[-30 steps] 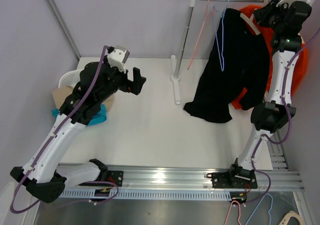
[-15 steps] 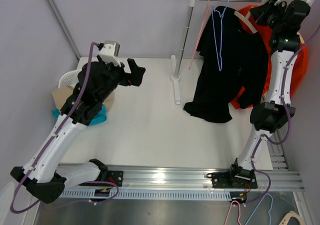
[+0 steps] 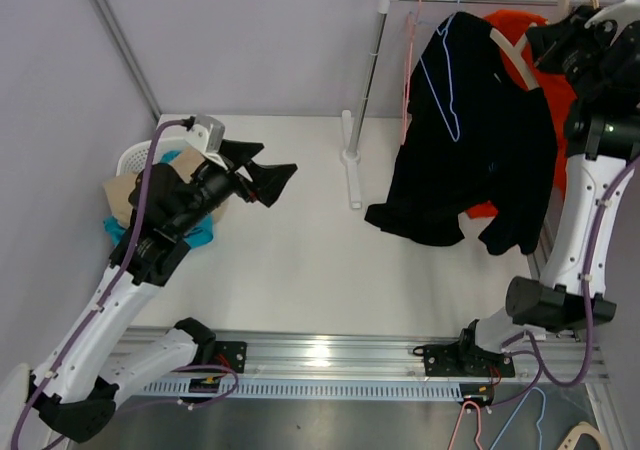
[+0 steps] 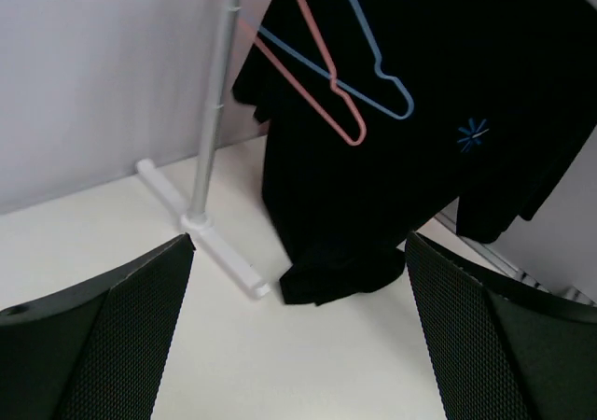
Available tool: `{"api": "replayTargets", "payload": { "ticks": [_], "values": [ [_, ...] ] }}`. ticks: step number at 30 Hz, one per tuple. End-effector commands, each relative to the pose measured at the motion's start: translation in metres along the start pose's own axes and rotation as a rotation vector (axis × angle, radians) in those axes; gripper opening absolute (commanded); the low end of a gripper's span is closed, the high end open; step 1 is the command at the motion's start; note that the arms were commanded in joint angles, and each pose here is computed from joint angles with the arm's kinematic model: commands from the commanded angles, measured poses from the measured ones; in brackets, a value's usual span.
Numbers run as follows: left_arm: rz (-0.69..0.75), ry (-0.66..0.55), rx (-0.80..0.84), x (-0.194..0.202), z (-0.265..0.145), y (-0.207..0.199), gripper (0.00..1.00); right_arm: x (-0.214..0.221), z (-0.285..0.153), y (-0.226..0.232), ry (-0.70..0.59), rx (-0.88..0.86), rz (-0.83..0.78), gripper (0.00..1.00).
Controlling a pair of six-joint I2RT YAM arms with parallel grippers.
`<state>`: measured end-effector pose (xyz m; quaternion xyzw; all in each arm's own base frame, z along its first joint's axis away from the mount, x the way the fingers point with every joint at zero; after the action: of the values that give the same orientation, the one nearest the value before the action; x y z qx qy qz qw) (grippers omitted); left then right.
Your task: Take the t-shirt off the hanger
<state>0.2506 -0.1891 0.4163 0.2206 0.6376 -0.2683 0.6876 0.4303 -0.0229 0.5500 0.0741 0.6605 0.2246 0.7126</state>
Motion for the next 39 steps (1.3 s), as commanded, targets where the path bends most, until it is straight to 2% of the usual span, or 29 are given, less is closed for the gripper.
{"api": "replayTargets", "payload": {
  "ticks": [1, 2, 3, 5, 6, 7, 8, 9, 11, 12, 13, 15, 16, 20, 26, 31, 32, 34, 35, 36, 39],
  "values": [
    [0.054, -0.040, 0.216, -0.014, 0.006, -0.047, 0.99, 0.005, -0.039, -0.011, -0.010, 0.165, 0.047, 0.00],
    [0.064, -0.018, 0.223, -0.009, 0.014, -0.056, 0.99, 0.010, -0.049, -0.012, -0.010, 0.194, 0.066, 0.00],
    [0.114, -0.011, 0.226, -0.006, 0.018, -0.063, 0.99, 0.033, -0.054, -0.025, 0.024, 0.247, 0.104, 0.00],
    [0.157, 0.002, 0.248, 0.000, 0.024, -0.094, 1.00, 0.022, -0.089, -0.017, -0.062, 0.304, 0.129, 0.00],
    [0.192, 0.020, 0.254, 0.008, 0.034, -0.103, 0.99, 0.029, -0.099, -0.020, -0.058, 0.339, 0.148, 0.00],
    [0.193, 0.026, 0.302, 0.012, 0.035, -0.125, 0.99, 0.033, -0.107, -0.022, -0.054, 0.370, 0.160, 0.00],
    [0.190, 0.032, 0.290, 0.015, 0.040, -0.130, 1.00, 0.031, -0.117, -0.021, -0.068, 0.402, 0.171, 0.00],
    [0.184, 0.043, 0.317, 0.026, 0.050, -0.142, 0.99, 0.040, -0.125, -0.023, -0.030, 0.435, 0.181, 0.00],
    [0.188, 0.043, 0.394, 0.037, 0.053, -0.172, 1.00, 0.036, -0.135, -0.030, -0.048, 0.512, 0.188, 0.00],
    [0.212, -0.002, 0.416, 0.037, 0.058, -0.183, 0.99, 0.042, -0.141, -0.033, -0.028, 0.549, 0.190, 0.00],
    [0.246, -0.018, 0.502, 0.048, 0.056, -0.212, 1.00, 0.040, -0.145, -0.035, -0.036, 0.575, 0.192, 0.00],
    [0.286, -0.084, 0.541, 0.053, 0.059, -0.233, 1.00, 0.041, -0.154, -0.039, -0.040, 0.619, 0.202, 0.00],
    [0.294, -0.073, 0.571, 0.066, 0.063, -0.249, 0.99, 0.042, -0.155, -0.039, -0.039, 0.624, 0.208, 0.00],
    [0.325, -0.124, 0.632, 0.073, 0.076, -0.280, 1.00, 0.049, -0.159, -0.030, -0.021, 0.597, 0.228, 0.00],
    [0.292, -0.240, 0.698, 0.056, 0.091, -0.308, 0.99, 0.054, -0.161, -0.021, 0.008, 0.561, 0.226, 0.00],
    [0.303, -0.253, 0.695, 0.068, 0.124, -0.327, 1.00, 0.051, -0.163, -0.007, 0.012, 0.510, 0.239, 0.00],
    [0.293, -0.269, 0.703, 0.060, 0.130, -0.333, 1.00, 0.052, -0.162, -0.006, 0.020, 0.502, 0.244, 0.00],
    [0.292, -0.248, 0.761, 0.072, 0.140, -0.350, 1.00, 0.054, -0.160, -0.005, 0.033, 0.497, 0.250, 0.00],
    [0.260, -0.262, 0.799, 0.064, 0.139, -0.360, 0.98, 0.056, -0.157, -0.005, 0.039, 0.497, 0.256, 0.00],
    [0.244, -0.271, 0.828, 0.059, 0.139, -0.367, 0.86, 0.056, -0.157, -0.006, 0.040, 0.501, 0.256, 0.00],
    [0.195, -0.277, 0.918, 0.062, 0.129, -0.384, 0.73, 0.055, -0.155, -0.012, 0.029, 0.523, 0.247, 0.00]
  ]
}}
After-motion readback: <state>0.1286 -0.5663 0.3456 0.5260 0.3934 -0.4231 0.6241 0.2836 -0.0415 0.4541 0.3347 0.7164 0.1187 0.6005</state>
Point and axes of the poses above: each gripper's point midway between its finger pads, its own z axis out along the fingers, its own y axis along the line the jaws close on, x = y × z, the point moved 1 cm from there along -z, back along the fingers, and after that the axes turned 11 degrees about z, right-handed, at the moved point
